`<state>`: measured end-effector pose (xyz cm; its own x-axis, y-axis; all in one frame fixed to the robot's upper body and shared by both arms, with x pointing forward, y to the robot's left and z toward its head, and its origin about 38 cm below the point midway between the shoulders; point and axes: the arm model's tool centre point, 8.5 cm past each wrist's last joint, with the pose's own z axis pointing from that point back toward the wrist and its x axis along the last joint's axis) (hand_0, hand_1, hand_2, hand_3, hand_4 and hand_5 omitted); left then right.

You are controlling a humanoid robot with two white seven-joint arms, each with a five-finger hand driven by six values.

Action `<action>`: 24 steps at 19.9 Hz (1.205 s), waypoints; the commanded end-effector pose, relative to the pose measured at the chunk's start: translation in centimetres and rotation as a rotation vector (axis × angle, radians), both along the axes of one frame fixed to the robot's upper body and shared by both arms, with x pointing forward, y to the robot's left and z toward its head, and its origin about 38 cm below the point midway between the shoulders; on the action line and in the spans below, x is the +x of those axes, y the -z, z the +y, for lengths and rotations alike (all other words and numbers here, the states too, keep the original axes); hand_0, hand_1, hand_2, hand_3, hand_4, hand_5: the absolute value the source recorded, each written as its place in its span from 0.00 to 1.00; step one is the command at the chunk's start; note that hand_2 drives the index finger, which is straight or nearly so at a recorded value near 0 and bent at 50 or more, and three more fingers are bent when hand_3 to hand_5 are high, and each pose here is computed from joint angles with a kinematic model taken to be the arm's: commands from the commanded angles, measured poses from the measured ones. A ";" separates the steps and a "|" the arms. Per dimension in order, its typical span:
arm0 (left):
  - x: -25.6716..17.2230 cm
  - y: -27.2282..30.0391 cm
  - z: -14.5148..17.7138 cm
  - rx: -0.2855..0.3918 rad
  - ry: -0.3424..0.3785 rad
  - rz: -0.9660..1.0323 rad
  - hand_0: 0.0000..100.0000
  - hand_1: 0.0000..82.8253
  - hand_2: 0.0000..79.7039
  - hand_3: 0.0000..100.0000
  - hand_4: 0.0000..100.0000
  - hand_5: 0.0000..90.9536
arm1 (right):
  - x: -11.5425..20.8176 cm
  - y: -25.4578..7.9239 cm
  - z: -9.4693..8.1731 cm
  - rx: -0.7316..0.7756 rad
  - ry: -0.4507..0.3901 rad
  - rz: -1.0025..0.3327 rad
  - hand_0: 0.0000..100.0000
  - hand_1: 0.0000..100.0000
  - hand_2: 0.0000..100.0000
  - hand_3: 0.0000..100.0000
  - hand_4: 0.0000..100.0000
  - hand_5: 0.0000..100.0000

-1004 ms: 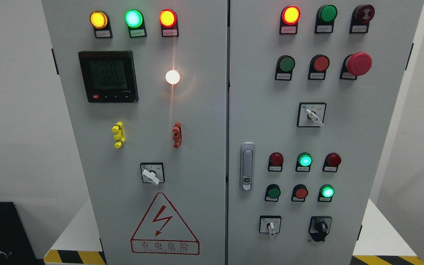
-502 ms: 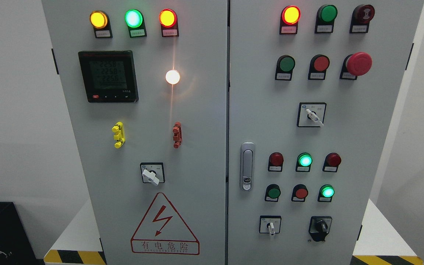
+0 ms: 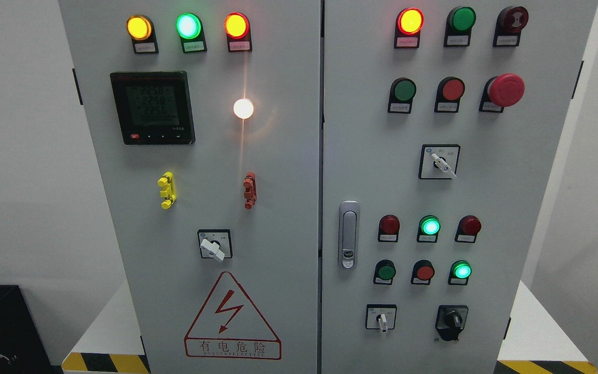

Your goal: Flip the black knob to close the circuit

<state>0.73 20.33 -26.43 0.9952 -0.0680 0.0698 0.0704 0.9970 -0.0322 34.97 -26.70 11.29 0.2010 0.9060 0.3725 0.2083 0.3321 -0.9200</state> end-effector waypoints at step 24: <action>-0.6 0.0 -0.1 -0.003 -0.003 -0.002 0.12 0.67 0.00 0.00 0.00 0.00 | 5.9 -4.4 -1.0 -0.015 0.101 -0.040 0.00 0.12 0.87 0.99 0.88 0.96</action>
<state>0.73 20.33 -26.43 0.9953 -0.0678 0.0698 0.0702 0.9970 -0.0321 39.98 -27.42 16.06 0.2603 0.8935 0.3658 0.2891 0.2894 -0.9125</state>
